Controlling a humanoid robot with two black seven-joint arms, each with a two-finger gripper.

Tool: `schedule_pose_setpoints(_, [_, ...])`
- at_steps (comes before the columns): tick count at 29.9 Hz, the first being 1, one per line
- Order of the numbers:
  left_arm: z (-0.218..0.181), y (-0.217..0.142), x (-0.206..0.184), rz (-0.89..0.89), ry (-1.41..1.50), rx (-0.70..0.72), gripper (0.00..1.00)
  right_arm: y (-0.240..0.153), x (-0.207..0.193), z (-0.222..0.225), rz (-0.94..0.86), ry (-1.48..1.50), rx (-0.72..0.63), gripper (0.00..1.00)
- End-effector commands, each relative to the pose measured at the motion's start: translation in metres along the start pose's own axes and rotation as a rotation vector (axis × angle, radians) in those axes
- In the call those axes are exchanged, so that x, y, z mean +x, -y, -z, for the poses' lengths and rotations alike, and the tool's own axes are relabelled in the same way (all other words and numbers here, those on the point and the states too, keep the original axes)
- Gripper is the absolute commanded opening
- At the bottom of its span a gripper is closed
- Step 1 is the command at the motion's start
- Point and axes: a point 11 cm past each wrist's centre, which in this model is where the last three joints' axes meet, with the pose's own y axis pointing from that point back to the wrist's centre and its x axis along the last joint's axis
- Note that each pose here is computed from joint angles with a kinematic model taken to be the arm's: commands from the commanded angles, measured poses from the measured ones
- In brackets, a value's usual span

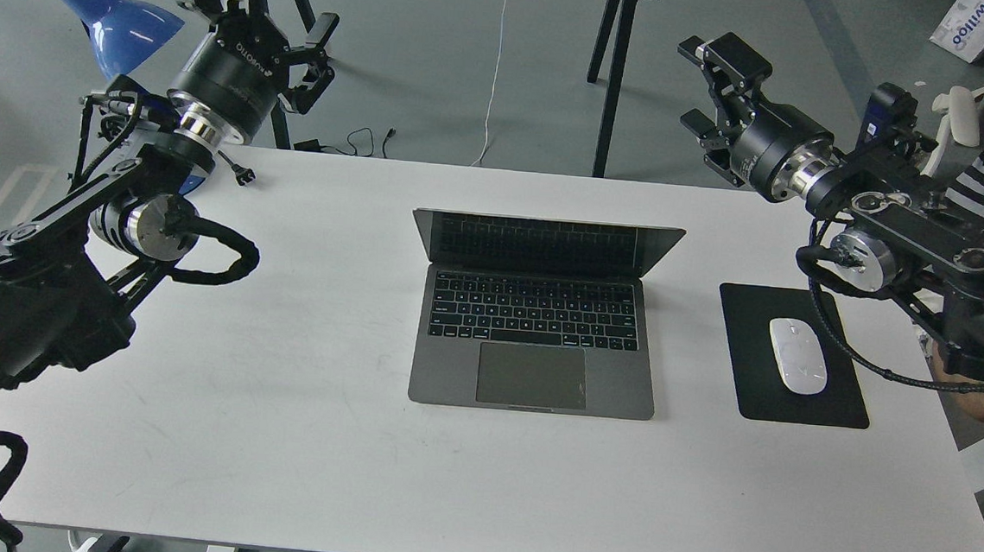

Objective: Close notebook with right arm
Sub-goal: 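Raise the right gripper and reach it toward the laptop's open screen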

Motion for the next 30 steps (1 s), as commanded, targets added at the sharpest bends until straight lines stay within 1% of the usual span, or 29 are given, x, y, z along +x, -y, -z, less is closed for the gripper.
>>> schedule_pose_setpoints(1, [0.000,0.000,0.000,0.000,0.000,0.000,1.00,0.009,-0.008,-0.003,0.009,-0.021,-0.018,1.00])
schedule_pose_setpoints(6, [0.000,0.000,0.000,0.000,0.000,0.000,1.00,0.021,-0.027,-0.020,0.048,-0.063,-0.082,1.00])
schedule_pose_setpoints(10, [0.000,0.000,0.000,0.000,0.000,0.000,1.00,0.025,-0.035,-0.027,0.066,-0.088,-0.103,1.00])
schedule_pose_setpoints(13, [0.000,0.000,0.000,0.000,0.000,0.000,1.00,0.029,-0.047,-0.028,0.088,-0.092,-0.106,1.00])
schedule_pose_setpoints(22, [0.000,0.000,0.000,-0.001,0.000,-0.001,1.00,0.030,-0.056,-0.028,0.110,-0.080,-0.103,1.00])
schedule_pose_setpoints(30, [-0.001,0.000,0.000,-0.001,-0.001,-0.003,1.00,0.027,-0.073,-0.033,0.163,-0.089,-0.116,1.00])
